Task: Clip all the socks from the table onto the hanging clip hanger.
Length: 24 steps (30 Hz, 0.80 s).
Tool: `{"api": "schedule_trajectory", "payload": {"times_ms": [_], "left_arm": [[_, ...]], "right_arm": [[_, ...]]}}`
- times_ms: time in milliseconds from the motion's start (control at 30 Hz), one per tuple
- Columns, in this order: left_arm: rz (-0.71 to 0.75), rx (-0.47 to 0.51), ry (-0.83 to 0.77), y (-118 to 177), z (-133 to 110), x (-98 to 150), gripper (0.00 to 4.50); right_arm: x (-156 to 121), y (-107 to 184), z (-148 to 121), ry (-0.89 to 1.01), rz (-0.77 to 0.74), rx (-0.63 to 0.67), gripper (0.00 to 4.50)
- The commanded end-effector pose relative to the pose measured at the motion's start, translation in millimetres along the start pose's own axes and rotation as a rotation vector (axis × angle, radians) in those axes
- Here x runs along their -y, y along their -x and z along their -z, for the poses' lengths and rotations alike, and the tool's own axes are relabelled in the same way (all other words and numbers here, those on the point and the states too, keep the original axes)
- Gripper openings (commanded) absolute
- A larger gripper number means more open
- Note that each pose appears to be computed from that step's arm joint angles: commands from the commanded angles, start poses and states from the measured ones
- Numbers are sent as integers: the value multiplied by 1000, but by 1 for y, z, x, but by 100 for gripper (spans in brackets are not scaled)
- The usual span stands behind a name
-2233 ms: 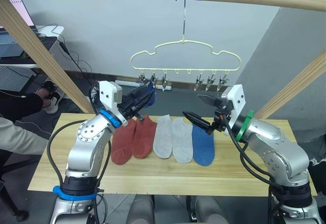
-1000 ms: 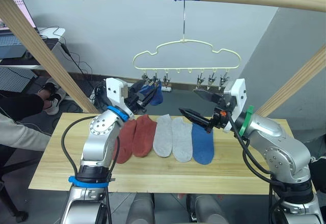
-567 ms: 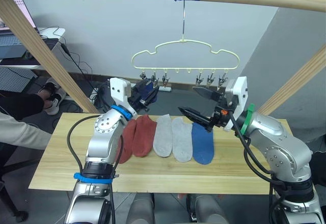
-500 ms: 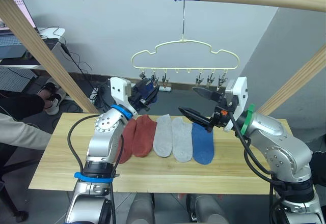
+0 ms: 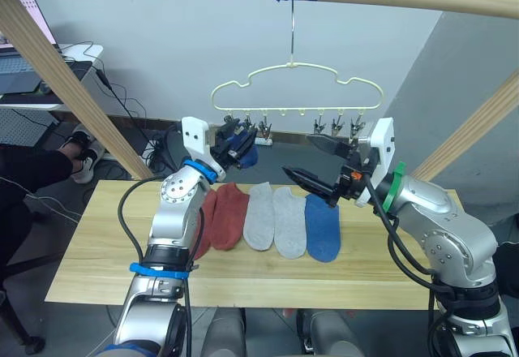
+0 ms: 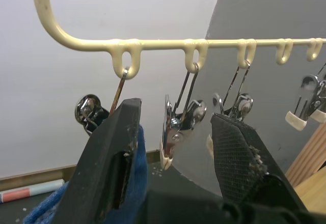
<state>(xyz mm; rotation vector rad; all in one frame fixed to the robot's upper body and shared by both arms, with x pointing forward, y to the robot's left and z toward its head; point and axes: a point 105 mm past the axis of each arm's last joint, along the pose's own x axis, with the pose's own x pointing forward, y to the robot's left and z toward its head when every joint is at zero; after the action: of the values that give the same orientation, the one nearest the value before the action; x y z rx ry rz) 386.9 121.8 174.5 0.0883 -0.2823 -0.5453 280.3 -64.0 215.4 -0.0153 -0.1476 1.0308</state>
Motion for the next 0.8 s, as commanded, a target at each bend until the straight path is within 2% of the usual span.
{"api": "schedule_trajectory", "payload": {"times_ms": [33, 800], "left_arm": [[-5, 46, -40, -6, -12, 0, 248], [-13, 61, -55, -16, -8, 5, 248]], "right_arm": [[-8, -2, -14, 38, -34, 47, 450], [-11, 1, -19, 43, -31, 50, 450]]}}
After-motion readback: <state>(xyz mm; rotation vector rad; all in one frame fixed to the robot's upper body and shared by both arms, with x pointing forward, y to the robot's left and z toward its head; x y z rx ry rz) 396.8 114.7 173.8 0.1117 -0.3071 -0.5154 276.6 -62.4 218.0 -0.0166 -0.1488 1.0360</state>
